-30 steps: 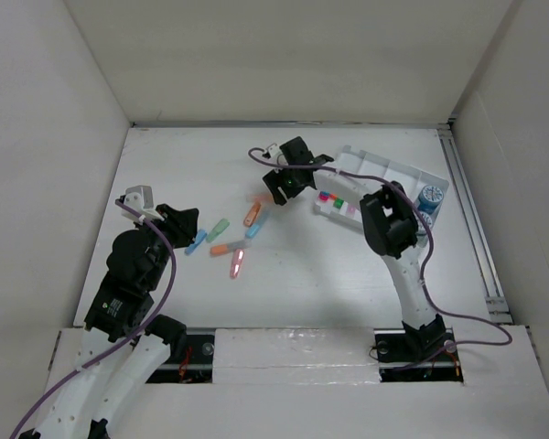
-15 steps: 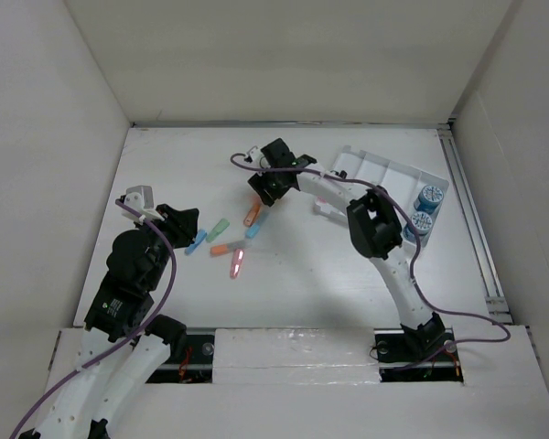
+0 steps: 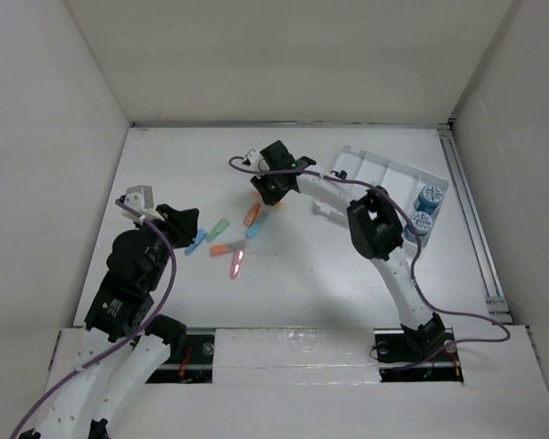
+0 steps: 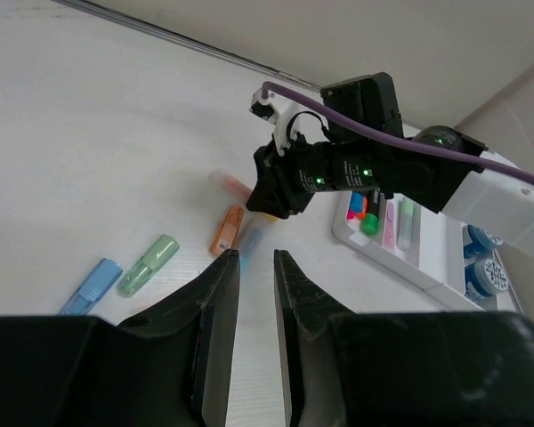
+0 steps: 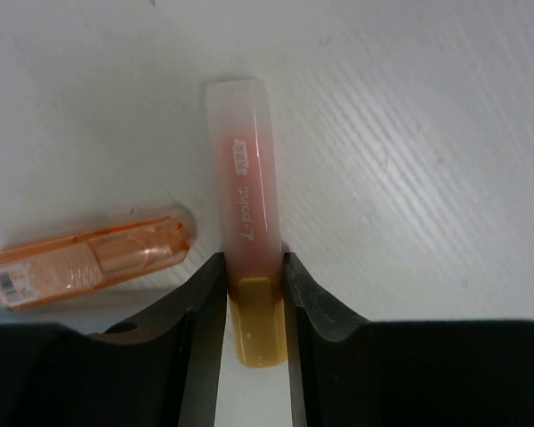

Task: Organize the desk

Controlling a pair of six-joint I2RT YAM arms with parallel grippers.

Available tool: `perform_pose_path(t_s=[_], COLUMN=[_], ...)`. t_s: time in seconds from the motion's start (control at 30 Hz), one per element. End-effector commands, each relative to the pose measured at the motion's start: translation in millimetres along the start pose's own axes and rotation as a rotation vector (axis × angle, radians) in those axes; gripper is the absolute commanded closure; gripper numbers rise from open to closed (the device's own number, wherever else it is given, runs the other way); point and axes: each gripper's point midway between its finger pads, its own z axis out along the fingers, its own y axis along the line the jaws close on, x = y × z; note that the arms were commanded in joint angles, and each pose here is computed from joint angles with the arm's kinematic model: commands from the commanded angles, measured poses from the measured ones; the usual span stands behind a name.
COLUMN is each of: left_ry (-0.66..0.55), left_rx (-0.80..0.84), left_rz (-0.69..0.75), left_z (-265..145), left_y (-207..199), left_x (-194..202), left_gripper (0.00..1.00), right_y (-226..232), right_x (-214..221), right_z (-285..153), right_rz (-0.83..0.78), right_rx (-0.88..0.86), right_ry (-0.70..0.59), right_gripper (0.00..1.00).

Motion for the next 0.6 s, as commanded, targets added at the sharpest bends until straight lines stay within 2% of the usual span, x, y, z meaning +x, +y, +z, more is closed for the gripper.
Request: perform_pose_path(t_s=[0.0,0.03,0.07,0.13,0.17,0.23,0.3,0.33,0.4,0.43,0.57], left_ry=[-0.023,-0.023,-0.025,-0.023,-0.021,-0.015,-0.018,-0.02,-0.021,-0.023,-0.024], left_rx=[0.027,0.029,0.03,0.03,0.031,0.029,0.029,0.029,0.024,0.029,0.034], left_rz=[0.008,0.008,0.008,0.008,0.008,0.009,0.007,0.008,0.009,0.008,0.007], left_z=[1.0,0.8,0.9,0.8,1.3,2.0,1.6,1.6,1.3,0.8,0.3], left_y=[-4.4,-4.9,-5.1,-5.1,-5.2,-4.7,-4.9,-4.8,-3.8,-4.9,-5.7], left_x=[-3.5,-4.0,-4.3,-3.8,-3.1,-1.4,-2.5,-2.9,-3.0,-4.0,-3.9], left_gripper=[0.81,0.81,0.81,0.81,0.81,0.81,0.81,0.81,0.81,0.81,0.81], right_y=[8.3,8.4,14.9,10.7,15.5,2.2,-2.7,-14.6,-23.2,-42.1,-91.6], right_x=[32.2,26.6,48.5,24.1,37.4,5.0,-10.0,-25.7,-19.0,-35.3,-2.7], right_z=[-7.4,-9.2,-7.1,-28.8,-30.3,-60.3,-92.9,-108.4,-124.4,-154.8,-186.9], right_rz=[0.036,0.045,0.062,0.105,0.121,0.195,0.289,0.322,0.428,0.466,0.658], right_rx=[0.005,0.011,-0.005,0.012,0.004,0.028,0.044,0.057,0.069,0.103,0.238], right_ry=[0.078,0.037,0.071,-0.047,-0.037,-0.175,-0.276,-0.369,-0.423,-0.533,-0.609], right_gripper=[0.7,0.74,0.76,0.82,0.85,0.89,0.89,0.91,0.91,0.92,0.93])
